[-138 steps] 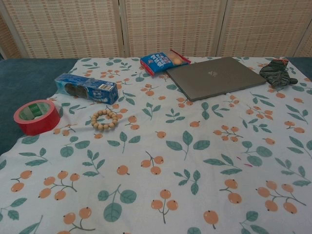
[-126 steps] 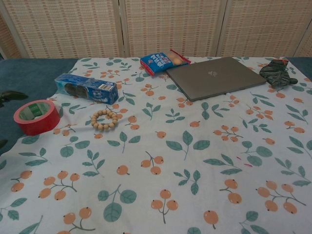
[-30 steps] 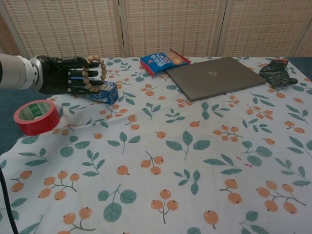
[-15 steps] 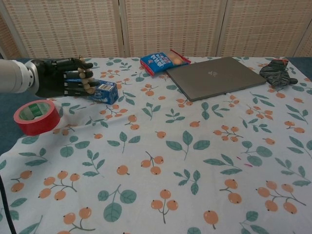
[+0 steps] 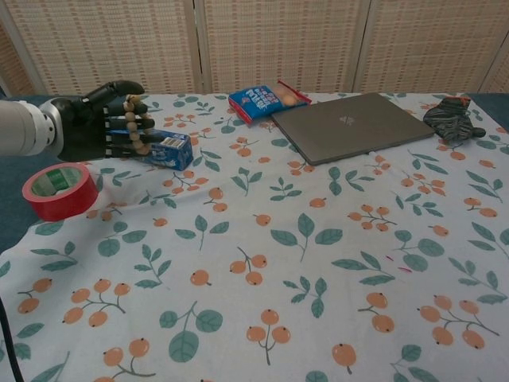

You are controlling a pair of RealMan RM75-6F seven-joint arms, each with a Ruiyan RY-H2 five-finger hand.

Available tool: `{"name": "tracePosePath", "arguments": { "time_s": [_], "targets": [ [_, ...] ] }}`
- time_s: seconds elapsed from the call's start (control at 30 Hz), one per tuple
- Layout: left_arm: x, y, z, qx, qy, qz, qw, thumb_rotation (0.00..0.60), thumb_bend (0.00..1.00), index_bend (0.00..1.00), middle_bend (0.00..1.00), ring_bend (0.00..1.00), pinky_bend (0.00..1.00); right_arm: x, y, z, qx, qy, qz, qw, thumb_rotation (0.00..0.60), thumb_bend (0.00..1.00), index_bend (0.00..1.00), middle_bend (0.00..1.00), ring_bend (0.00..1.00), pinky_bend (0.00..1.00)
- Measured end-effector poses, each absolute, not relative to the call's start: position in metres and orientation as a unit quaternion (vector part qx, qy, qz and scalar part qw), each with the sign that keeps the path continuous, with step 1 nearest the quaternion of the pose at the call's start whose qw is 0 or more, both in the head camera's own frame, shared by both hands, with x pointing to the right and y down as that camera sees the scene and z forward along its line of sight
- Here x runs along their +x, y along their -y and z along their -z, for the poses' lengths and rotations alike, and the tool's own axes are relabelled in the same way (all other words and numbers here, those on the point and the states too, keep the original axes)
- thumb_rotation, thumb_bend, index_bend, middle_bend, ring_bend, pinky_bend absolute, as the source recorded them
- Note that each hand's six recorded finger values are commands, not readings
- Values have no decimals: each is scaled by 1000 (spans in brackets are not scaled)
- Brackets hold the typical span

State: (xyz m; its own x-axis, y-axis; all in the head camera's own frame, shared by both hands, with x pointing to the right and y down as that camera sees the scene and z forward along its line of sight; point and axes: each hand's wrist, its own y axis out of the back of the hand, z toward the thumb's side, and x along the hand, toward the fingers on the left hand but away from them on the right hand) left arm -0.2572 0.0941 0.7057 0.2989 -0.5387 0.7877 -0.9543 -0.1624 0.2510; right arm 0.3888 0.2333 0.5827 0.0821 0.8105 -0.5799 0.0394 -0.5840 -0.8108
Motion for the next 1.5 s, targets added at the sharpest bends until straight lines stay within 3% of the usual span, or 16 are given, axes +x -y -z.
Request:
{"name": "tracePosePath", "arguments": {
  "time_s": [0.13, 0.27, 0.53, 0.63, 0.8, 0.9, 0.93, 1.03, 1.1, 1.5],
  "targets": [
    [-257, -95, -705, 714, 525, -273, 375, 345, 390, 650, 578, 256, 40, 389, -234, -583, -661, 320, -596, 323, 600, 265, 0, 0, 0, 0],
    [-256, -97, -705, 715, 523, -274, 374, 336, 476, 668, 576, 255, 35, 389, -233, -582, -661, 321, -596, 323, 600, 266, 0, 0, 0, 0],
    [-253, -98, -704, 724, 516, -278, 364, 254, 617, 666, 572, 250, 34, 389, -233, -580, -660, 323, -596, 324, 600, 265, 0, 0, 0, 0],
    [-253, -98, -704, 726, 515, -277, 363, 240, 687, 661, 571, 248, 34, 389, -233, -580, -660, 324, -596, 324, 600, 266, 0, 0, 0, 0],
    [-251, -99, -704, 728, 510, -277, 364, 226, 917, 645, 569, 242, 34, 390, -233, -580, -660, 324, -595, 324, 600, 265, 0, 0, 0, 0],
    [-249, -100, -704, 734, 502, -281, 360, 209, 1000, 626, 557, 228, 33, 390, -232, -580, -660, 324, -595, 324, 600, 265, 0, 0, 0, 0],
    [-248, -101, -704, 737, 497, -284, 360, 234, 1000, 621, 548, 221, 32, 390, -232, -580, -660, 325, -595, 324, 600, 265, 0, 0, 0, 0],
    [-244, -104, -704, 743, 482, -287, 366, 484, 1000, 594, 507, 186, 26, 390, -232, -580, -660, 326, -595, 324, 600, 265, 0, 0, 0, 0],
    [-242, -106, -704, 749, 472, -291, 363, 596, 1000, 582, 482, 163, 26, 390, -232, -579, -660, 326, -595, 324, 600, 265, 0, 0, 0, 0],
    [-235, -109, -702, 773, 443, -301, 341, 600, 1000, 575, 455, 139, 19, 391, -232, -579, -661, 327, -593, 323, 600, 265, 0, 0, 0, 0]
  ]
}}
